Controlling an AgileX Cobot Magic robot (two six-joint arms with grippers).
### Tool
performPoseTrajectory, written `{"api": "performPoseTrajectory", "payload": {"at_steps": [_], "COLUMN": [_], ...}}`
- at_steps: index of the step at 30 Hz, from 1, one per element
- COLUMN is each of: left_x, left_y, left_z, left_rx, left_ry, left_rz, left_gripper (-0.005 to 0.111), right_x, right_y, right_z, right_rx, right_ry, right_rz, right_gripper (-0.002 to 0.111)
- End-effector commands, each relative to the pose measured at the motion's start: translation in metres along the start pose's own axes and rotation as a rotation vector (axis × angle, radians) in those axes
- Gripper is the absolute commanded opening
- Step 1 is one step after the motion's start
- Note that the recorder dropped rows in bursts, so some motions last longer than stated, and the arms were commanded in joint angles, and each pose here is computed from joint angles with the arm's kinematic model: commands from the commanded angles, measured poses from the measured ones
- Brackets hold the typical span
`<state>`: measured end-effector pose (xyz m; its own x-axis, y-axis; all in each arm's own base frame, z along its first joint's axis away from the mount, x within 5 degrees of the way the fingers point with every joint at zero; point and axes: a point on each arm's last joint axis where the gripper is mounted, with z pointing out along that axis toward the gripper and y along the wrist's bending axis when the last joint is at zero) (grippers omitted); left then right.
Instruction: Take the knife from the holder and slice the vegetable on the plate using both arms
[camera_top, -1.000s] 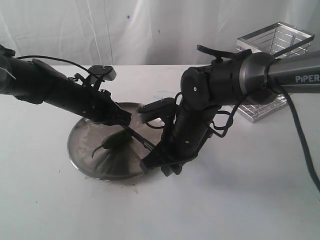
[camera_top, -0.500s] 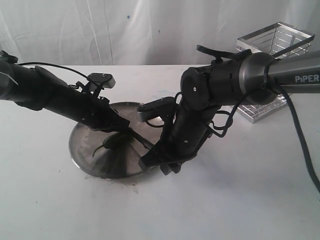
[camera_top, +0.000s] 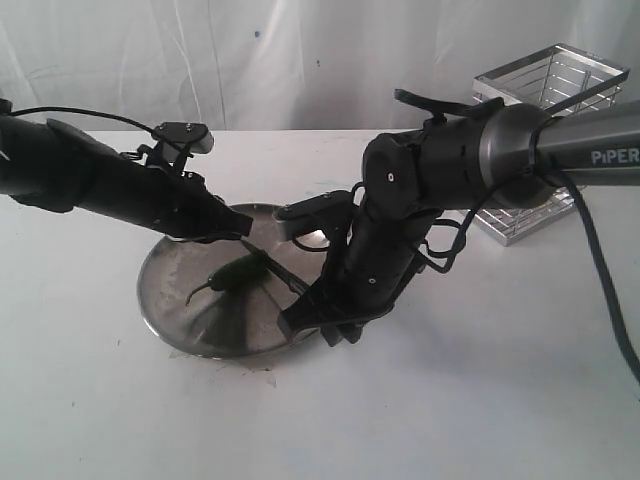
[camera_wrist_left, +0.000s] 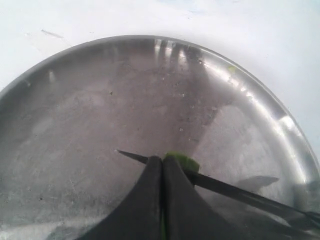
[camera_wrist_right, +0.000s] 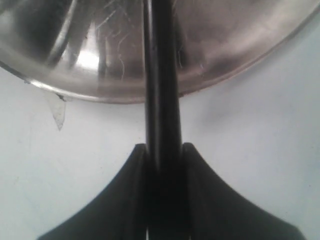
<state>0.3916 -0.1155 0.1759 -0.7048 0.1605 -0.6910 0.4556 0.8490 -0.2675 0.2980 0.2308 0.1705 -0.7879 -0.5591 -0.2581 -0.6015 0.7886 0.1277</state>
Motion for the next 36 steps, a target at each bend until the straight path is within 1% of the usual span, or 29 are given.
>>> {"api": "performPoseTrajectory", "payload": {"at_steps": [1, 2, 4, 7, 8, 15, 19, 27, 33, 36], "left_x": [0.005, 0.006, -0.001, -0.012, -0.013, 0.007, 0.017, 0.025, 0.041, 0.045], "left_y": [0.003, 0.004, 0.003, -0.003, -0.002, 0.009, 0.012, 0.013, 0.02, 0.02], "left_z": [0.009, 0.012, 0.014, 0.017, 0.019, 0.042, 0.051, 0.053, 0.054, 0.054], "left_rx": [0.011, 0.011, 0.034, 0.118, 0.121, 0.101, 0.102, 0.099, 0.027, 0.022], "left_ry": [-0.017, -0.027, -0.063, -0.107, -0.115, -0.062, -0.016, 0.022, 0.066, 0.076], "left_rz": [-0.025, -0.037, -0.042, -0.021, -0.014, -0.021, 0.004, 0.033, 0.022, 0.019], "left_gripper": [0.0, 0.0, 0.0, 0.0, 0.0, 0.0, 0.0, 0.0, 0.0, 0.0], "right_x": [-0.002, -0.002, -0.002, -0.002, -0.002, -0.002, -0.002, -0.002, -0.001, 0.001], "right_y": [0.0, 0.0, 0.0, 0.0, 0.0, 0.0, 0.0, 0.0, -0.001, -0.002], "right_z": [-0.002, -0.002, -0.002, -0.002, -0.002, -0.002, -0.002, -0.002, 0.004, 0.011], "right_rx": [0.005, 0.005, 0.005, 0.005, 0.005, 0.005, 0.005, 0.005, 0.005, 0.005], "right_ry": [-0.007, -0.007, -0.007, -0.007, -0.007, -0.007, -0.007, -0.007, 0.01, 0.034], "right_rz": [-0.001, -0.001, -0.001, -0.001, -0.001, -0.001, 0.001, 0.004, 0.006, 0.008], "right_gripper": [0.0, 0.0, 0.0, 0.0, 0.0, 0.0, 0.0, 0.0, 0.0, 0.0]}}
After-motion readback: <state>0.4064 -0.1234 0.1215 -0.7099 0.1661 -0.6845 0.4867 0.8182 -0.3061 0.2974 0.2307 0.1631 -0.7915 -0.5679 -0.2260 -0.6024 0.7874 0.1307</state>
